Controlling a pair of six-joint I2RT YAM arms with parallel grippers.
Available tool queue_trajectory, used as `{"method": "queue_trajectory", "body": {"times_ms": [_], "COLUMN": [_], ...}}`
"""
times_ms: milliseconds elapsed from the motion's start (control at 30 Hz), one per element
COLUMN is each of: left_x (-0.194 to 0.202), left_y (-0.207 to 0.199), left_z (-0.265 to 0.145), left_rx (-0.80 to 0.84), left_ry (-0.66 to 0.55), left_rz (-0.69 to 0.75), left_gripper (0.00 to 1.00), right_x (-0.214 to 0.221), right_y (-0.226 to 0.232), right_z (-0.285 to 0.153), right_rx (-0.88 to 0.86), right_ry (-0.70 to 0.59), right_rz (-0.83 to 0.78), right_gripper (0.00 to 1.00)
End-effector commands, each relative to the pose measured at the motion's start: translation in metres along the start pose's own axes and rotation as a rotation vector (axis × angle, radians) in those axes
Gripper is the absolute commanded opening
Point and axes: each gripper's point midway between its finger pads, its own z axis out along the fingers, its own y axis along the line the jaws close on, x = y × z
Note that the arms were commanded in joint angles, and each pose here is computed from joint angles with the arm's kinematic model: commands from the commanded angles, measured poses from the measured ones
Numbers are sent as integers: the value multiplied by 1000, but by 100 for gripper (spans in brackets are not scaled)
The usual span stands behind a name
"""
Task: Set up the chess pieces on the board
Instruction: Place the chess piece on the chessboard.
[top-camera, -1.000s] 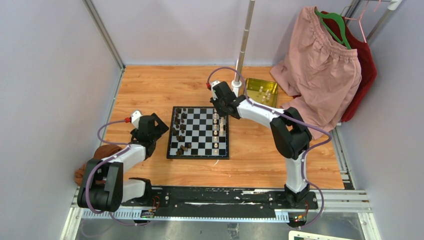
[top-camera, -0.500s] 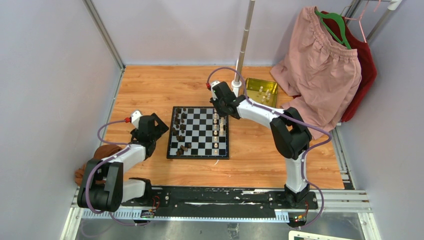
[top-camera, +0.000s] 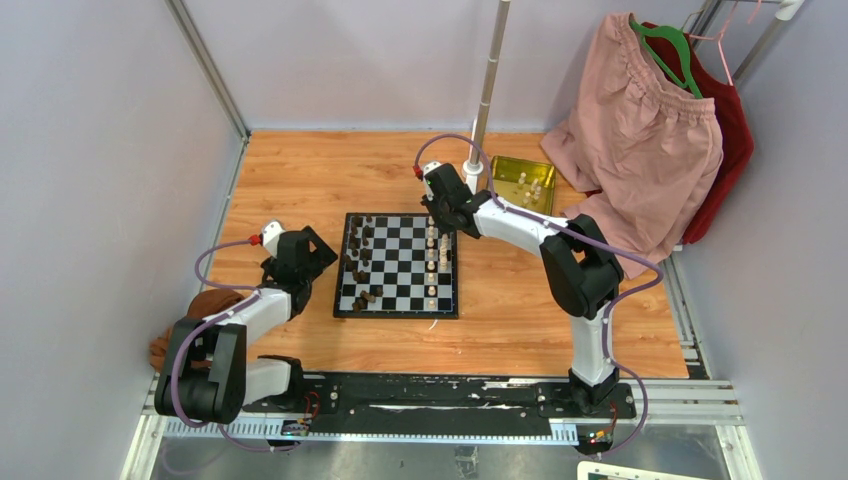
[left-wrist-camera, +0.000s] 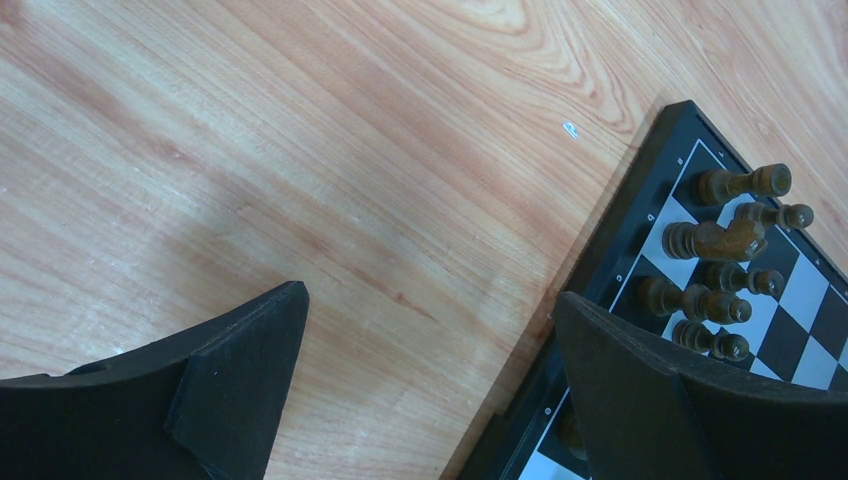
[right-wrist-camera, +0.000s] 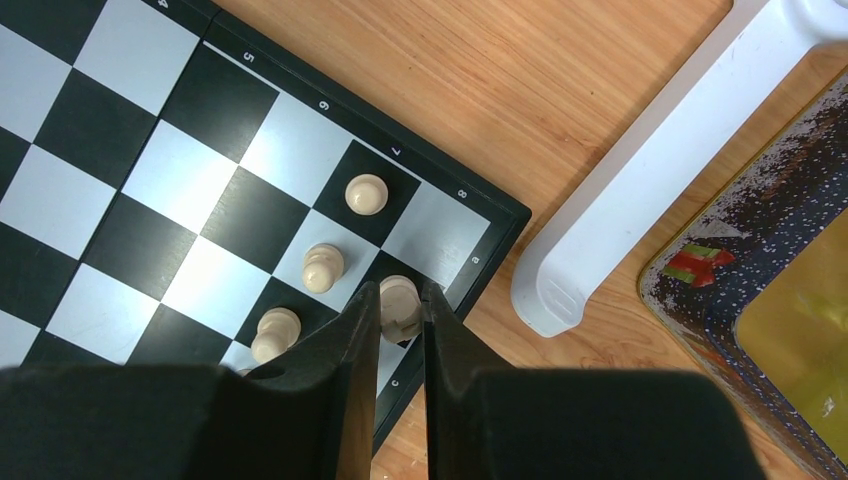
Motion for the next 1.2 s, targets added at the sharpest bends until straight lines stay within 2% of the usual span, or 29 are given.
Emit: {"method": "queue_trajectory", "body": {"times_ms": [0, 200, 500, 800, 1167], "left_x": [-7, -7, -7, -6, -7], "left_y": [-8, -7, -7, -8, -8], "left_z": [-1, -1, -1, -1, -1], "left_rx": [25, 22, 23, 24, 24], "left_ry": [-29, -29, -29, -26, -26], "left_rz": [12, 13, 13, 14, 14], "left_gripper": [100, 100, 100, 100, 100], "right_x": [1, 4, 4, -2, -28], "right_y": [-1, 0, 1, 0, -4], "right_z": [-5, -3, -3, -5, -19], "right_rx": [22, 13, 10, 10, 16], "right_ry": [17, 24, 28, 17, -36], "right_rz": [-26, -22, -22, -28, -23], "right_gripper": [8, 11, 26, 37, 38]}}
